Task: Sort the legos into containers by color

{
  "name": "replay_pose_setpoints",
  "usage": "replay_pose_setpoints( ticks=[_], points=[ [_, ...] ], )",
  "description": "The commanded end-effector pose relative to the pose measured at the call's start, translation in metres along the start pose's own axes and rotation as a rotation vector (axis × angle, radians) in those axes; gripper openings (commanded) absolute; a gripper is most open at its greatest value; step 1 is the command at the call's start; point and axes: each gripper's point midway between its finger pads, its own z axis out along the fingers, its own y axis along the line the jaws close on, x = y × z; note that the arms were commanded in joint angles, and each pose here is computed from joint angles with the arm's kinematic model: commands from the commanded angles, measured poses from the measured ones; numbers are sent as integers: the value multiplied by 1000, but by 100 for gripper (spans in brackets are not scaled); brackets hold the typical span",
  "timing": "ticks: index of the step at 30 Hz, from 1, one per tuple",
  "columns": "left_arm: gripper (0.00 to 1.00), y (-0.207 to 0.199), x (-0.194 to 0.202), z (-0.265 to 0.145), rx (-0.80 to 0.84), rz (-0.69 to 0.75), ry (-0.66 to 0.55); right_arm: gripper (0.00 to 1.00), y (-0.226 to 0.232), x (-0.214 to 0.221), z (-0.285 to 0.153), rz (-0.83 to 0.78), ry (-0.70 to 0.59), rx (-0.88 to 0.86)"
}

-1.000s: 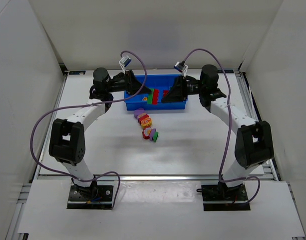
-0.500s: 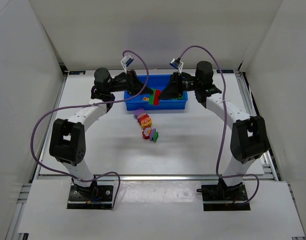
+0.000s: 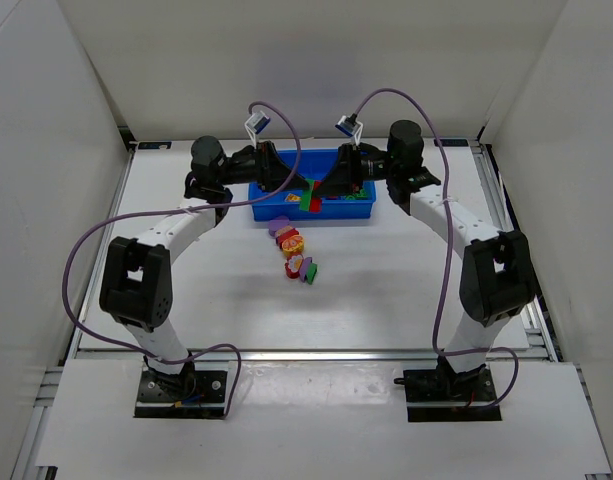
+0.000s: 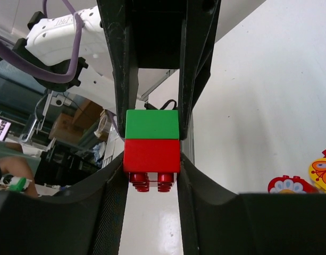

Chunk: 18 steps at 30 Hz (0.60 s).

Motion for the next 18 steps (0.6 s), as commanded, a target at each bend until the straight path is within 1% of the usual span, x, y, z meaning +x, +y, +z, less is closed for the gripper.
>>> replay_pose_setpoints(
  ticks=[1,2,5,12,16,17,18],
  points=[
    [10,-1,-13,-6,-11,48,-36,23,9,-5,-2,-64,4,-18],
    [10,0,-15,-9,-19,48,-45,16,8,-4,-3,-61,2,-14],
    [10,5,-19,-18,-41,46,-67,11,7,-1,-10,-46,-5,-1],
    [10,8,-28,-44,-91,56,-122,8,8,8,-34,-37,-16,34],
    [10,8,-28,-53,-109,57,-139,8,9,11,-41,-39,-19,49],
    [10,11,-26,-55,-116,47,-143,8,9,11,-42,-62,-20,52],
    [10,12,-24,-55,-120,42,-146,8,9,12,-43,-46,-15,56]
  ],
)
